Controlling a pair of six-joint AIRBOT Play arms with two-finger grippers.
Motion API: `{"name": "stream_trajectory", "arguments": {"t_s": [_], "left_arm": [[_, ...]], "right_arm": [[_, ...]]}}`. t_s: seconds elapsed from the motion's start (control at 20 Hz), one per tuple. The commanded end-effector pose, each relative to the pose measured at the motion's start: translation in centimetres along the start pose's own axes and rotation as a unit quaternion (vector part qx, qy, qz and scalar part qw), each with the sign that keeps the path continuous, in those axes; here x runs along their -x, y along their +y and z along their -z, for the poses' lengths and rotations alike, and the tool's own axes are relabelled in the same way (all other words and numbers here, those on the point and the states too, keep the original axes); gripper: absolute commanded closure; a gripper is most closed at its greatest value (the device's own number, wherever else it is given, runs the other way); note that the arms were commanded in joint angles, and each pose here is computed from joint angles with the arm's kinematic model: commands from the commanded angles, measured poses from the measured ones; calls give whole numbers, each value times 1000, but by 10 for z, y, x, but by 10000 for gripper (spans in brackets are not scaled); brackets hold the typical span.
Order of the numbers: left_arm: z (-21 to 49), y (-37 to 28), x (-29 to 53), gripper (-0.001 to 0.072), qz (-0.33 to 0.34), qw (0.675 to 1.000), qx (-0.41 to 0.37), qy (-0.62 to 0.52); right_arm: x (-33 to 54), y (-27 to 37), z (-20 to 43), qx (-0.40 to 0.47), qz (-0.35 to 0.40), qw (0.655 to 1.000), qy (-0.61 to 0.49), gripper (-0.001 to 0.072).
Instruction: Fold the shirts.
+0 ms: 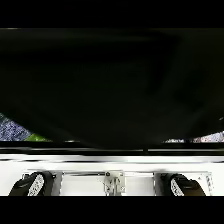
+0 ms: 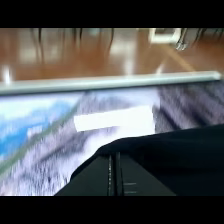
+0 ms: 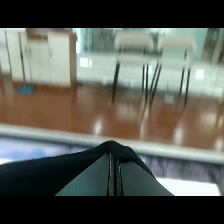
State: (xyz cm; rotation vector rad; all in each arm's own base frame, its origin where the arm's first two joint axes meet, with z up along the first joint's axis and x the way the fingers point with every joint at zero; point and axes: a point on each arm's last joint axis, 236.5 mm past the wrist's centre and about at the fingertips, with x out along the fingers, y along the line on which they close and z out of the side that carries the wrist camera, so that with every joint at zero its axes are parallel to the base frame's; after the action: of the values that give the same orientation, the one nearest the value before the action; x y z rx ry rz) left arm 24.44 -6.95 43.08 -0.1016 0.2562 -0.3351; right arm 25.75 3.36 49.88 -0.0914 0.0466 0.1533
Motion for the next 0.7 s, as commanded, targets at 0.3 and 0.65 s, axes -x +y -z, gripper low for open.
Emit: {"name": "stream_trajectory", "arguments": {"t_s": [0.3, 0.65], "left_arm": [[222, 136, -155, 671, -33, 947, 181, 263], [309, 195, -288, 670, -37, 926, 277, 254]], "right_arm": [[-188, -6, 267, -113, -60, 894, 429, 638], [-356, 31, 413, -148, -65, 899, 408, 638]]}}
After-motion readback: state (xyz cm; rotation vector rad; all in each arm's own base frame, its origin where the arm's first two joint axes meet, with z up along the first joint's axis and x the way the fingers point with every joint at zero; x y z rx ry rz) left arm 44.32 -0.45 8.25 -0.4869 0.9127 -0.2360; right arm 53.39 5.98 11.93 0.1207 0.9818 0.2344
